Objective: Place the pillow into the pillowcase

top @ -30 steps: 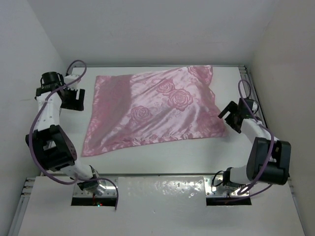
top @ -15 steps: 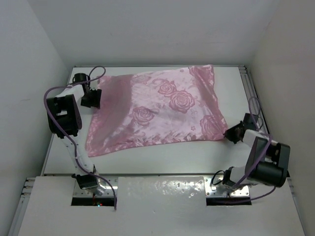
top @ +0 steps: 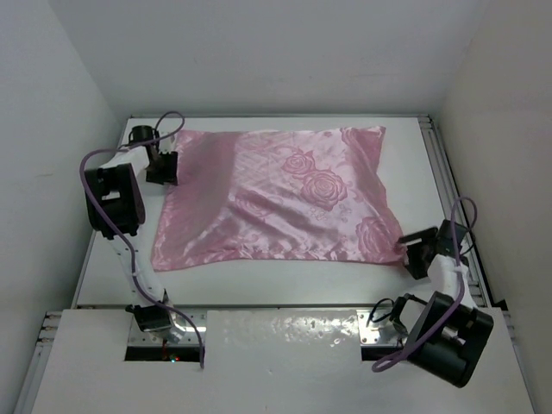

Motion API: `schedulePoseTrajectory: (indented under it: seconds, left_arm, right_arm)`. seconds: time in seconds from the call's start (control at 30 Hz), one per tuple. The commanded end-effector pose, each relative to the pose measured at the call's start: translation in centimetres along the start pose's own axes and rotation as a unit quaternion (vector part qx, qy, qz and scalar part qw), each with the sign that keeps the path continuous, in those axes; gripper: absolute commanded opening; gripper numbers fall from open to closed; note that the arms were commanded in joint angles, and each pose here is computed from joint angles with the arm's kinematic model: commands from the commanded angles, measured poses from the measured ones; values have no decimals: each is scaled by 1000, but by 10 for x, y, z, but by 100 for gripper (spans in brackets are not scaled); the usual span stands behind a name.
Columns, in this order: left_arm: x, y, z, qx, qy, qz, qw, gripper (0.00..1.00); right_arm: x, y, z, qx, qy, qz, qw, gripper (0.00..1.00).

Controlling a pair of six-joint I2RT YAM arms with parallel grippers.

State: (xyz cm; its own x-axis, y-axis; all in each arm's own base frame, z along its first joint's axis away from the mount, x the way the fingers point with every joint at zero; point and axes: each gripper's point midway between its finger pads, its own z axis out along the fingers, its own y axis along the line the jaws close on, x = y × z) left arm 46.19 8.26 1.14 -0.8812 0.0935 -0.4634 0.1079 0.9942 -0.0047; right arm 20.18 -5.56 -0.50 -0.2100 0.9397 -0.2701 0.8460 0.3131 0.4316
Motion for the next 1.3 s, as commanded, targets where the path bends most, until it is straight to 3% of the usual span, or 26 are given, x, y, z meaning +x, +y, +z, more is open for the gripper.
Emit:
schedulePoseTrajectory:
  seconds: [0.0, 0.2, 0.3, 0.37, 0.47, 0.67, 0.8, 1.1, 1.27]
  left_arm:
    - [-3, -12, 7, 26, 6, -6, 1000, 49]
    - [-49, 6, -31, 18, -45, -31, 998, 66]
    - [-85, 20, -66, 11, -91, -41, 995, 71]
    - [-114, 27, -100, -1, -128, -32, 991, 73]
    - [-140, 40, -146, -37, -163, -9, 986, 80]
    - [-142, 60, -197, -100, -195, -10, 976, 84]
    - [-127, 61, -196, -104, -187, -16, 977, 85]
    - [-117, 74, -208, -122, -190, -28, 974, 85]
    - [-116, 74, -210, -119, -190, -30, 974, 85]
  right_arm:
    - [-29, 16, -14, -10, -45, -42, 998, 98]
    - [-88, 101, -39, -62, -81, -208, 973, 99]
    - [-102, 146, -55, -69, -114, -302, 944, 99]
    - [-113, 161, -56, -61, -126, -324, 936, 99]
    - [-120, 181, -59, -88, -151, -314, 933, 99]
    - [-107, 181, -47, -99, -124, -336, 928, 99]
    - [-107, 170, -41, -79, -127, -346, 926, 99]
    - [-131, 159, -49, -74, -242, -323, 912, 99]
    - [-139, 155, -52, -56, -258, -302, 916, 99]
